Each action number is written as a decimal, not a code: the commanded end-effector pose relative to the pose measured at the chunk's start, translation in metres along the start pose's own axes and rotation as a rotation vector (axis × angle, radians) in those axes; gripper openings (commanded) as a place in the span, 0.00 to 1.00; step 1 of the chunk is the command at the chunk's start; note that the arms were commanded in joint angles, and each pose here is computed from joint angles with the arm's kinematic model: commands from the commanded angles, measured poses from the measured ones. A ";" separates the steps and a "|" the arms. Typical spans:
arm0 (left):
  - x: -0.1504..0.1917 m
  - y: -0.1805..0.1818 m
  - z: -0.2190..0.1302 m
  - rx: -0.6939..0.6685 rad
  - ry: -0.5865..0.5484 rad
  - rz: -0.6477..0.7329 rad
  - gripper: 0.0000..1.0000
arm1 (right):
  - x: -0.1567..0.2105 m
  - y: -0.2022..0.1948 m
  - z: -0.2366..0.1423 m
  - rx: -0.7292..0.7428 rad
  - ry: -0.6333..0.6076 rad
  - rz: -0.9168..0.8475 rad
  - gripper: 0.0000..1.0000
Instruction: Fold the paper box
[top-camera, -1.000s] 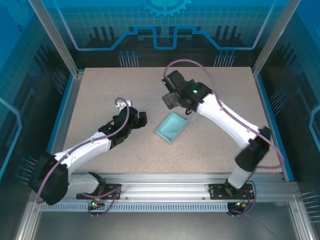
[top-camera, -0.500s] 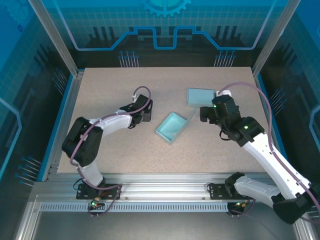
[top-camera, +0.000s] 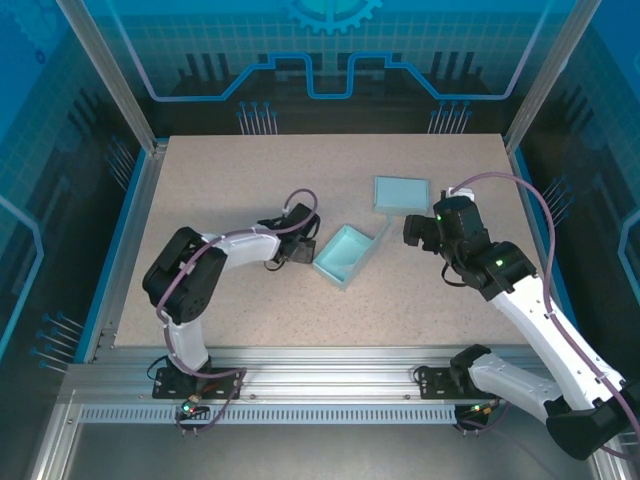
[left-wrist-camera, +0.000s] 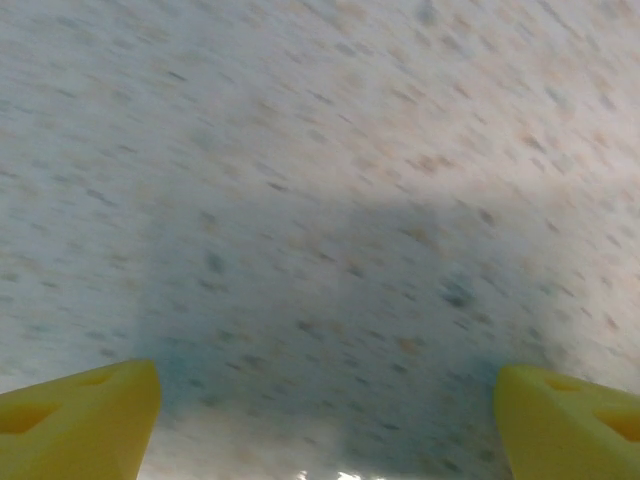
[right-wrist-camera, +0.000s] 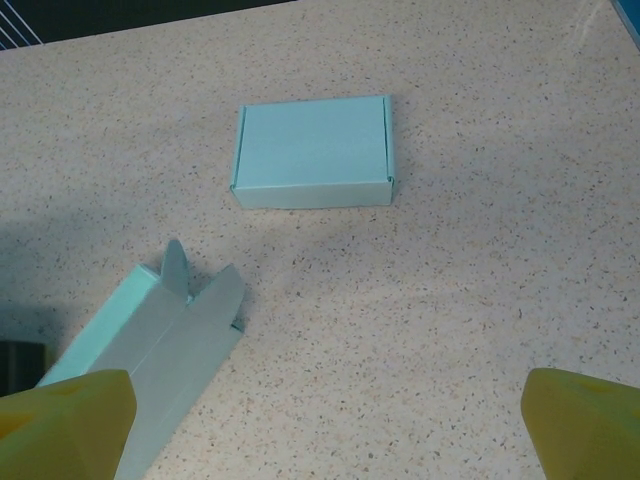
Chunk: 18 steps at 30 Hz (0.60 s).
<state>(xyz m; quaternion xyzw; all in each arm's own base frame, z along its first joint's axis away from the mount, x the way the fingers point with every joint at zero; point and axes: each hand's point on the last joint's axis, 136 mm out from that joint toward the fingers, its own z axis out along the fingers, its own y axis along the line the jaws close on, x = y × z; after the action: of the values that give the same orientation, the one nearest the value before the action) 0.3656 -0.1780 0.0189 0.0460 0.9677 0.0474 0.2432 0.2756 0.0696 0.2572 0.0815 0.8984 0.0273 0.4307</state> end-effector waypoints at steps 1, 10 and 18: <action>0.008 -0.028 -0.002 0.055 0.024 0.031 0.88 | -0.006 -0.007 -0.007 0.018 -0.031 0.069 1.00; 0.042 -0.085 -0.028 0.249 0.042 0.049 0.88 | -0.003 -0.018 -0.015 0.039 -0.042 0.136 1.00; 0.056 -0.167 -0.057 0.531 0.028 0.060 0.88 | -0.004 -0.016 -0.020 0.017 -0.044 0.156 1.00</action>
<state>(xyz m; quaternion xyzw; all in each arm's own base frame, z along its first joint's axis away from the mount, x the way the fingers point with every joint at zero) 0.3114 -0.2904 0.0206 0.1100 0.9591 -0.0932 0.2435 0.2629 0.0590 0.2698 0.1407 0.8820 0.0529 0.4467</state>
